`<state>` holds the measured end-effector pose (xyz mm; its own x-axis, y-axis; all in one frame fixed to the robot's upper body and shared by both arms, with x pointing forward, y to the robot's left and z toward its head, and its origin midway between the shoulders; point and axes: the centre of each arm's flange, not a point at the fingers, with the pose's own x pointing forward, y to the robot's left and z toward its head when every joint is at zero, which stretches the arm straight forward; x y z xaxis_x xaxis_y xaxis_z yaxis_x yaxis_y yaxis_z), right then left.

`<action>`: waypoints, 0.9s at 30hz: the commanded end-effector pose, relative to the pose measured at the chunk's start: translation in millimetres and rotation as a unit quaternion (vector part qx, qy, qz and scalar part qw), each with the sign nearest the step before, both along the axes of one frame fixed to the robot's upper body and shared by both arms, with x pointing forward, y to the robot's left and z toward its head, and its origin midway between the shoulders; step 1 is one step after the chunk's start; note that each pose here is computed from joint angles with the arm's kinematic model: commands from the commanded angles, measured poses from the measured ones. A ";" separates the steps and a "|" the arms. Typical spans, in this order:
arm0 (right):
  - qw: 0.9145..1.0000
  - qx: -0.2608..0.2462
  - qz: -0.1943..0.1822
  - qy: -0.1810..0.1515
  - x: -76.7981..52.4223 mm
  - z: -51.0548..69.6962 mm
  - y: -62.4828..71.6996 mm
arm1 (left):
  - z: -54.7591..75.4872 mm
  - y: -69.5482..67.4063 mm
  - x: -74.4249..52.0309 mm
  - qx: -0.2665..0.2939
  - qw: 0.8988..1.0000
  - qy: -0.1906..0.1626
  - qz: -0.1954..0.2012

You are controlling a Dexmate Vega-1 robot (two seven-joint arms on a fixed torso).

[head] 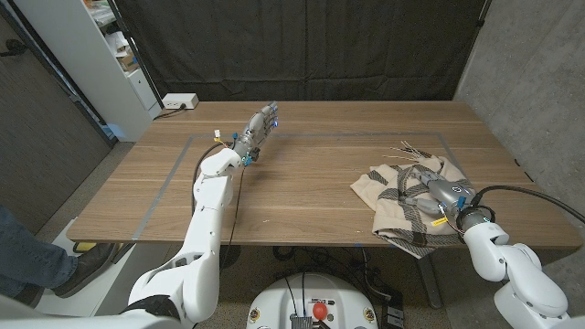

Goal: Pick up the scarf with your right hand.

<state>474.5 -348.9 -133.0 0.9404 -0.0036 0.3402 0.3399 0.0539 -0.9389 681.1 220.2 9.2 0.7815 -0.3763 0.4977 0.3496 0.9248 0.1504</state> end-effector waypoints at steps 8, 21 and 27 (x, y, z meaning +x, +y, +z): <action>1.000 0.007 -0.012 0.018 8.9 -4.1 -1.3 | -2.6 -1.9 3.1 0.000 1.000 0.006 0.004; 0.999 -0.016 -0.009 0.027 17.8 1.0 2.7 | -4.5 -1.3 2.2 -0.001 1.000 0.008 0.008; 0.999 -0.025 -0.011 0.027 20.8 3.2 3.8 | -7.4 -1.1 1.2 -0.001 1.000 0.011 0.009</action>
